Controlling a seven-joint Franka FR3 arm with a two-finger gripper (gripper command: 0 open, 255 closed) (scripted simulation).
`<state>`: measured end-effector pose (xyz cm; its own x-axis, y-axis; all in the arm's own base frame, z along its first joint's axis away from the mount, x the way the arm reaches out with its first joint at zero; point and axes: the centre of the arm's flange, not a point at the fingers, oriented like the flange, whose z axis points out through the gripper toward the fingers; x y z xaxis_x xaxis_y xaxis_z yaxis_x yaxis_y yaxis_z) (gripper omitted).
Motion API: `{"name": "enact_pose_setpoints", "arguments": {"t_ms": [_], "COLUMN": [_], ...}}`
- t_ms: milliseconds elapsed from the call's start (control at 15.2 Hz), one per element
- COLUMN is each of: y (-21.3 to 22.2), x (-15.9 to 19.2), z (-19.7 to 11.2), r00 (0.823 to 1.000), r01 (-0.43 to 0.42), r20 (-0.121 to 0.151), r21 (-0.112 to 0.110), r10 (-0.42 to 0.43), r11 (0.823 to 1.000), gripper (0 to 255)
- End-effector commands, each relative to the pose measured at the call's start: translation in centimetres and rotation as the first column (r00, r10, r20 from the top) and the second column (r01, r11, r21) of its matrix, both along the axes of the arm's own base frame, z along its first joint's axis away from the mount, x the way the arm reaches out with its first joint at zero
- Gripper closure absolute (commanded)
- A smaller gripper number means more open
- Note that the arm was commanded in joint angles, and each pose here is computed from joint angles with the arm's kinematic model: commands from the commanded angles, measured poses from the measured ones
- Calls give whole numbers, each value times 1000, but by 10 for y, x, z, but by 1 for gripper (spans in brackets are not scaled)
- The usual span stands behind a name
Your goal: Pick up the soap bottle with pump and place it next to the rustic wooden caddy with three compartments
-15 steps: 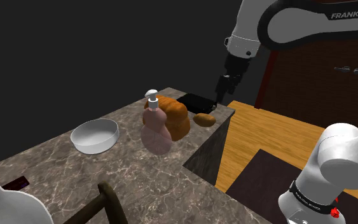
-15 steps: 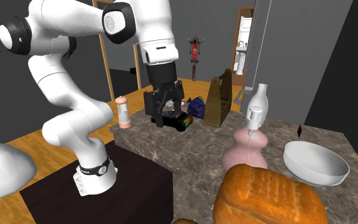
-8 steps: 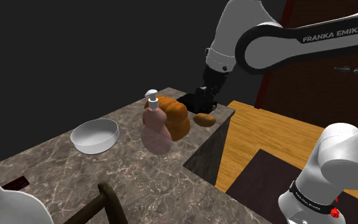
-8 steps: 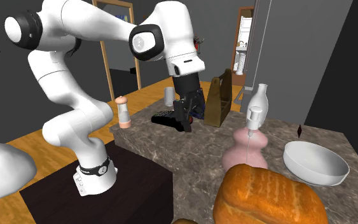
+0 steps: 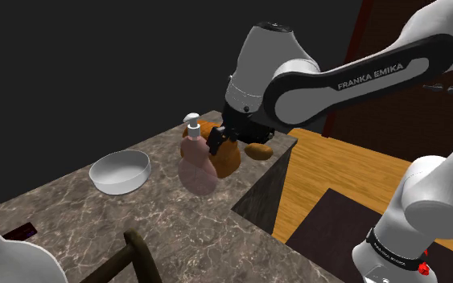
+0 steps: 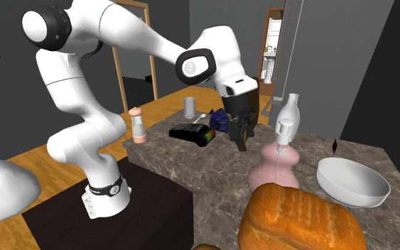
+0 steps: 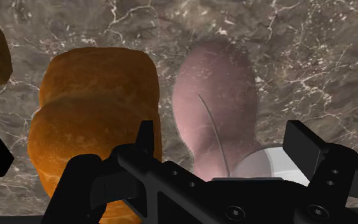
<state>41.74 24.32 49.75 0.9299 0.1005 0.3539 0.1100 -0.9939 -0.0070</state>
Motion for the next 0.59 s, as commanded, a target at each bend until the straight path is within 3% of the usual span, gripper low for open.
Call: {"name": "enact_pose_setpoints", "arguments": {"t_ms": [0,66,528], "y": [17,25,28], "x": [11,16,30], "z": [-10,-13,-47], "r00": [1000,999,999], "r01": [-5,-7,-7], "r20": [28,39,39], "r21": [8,10,10], "r10": [4,6,6], "r11": [1000,1000,1000], "gripper": [0,0,0]}}
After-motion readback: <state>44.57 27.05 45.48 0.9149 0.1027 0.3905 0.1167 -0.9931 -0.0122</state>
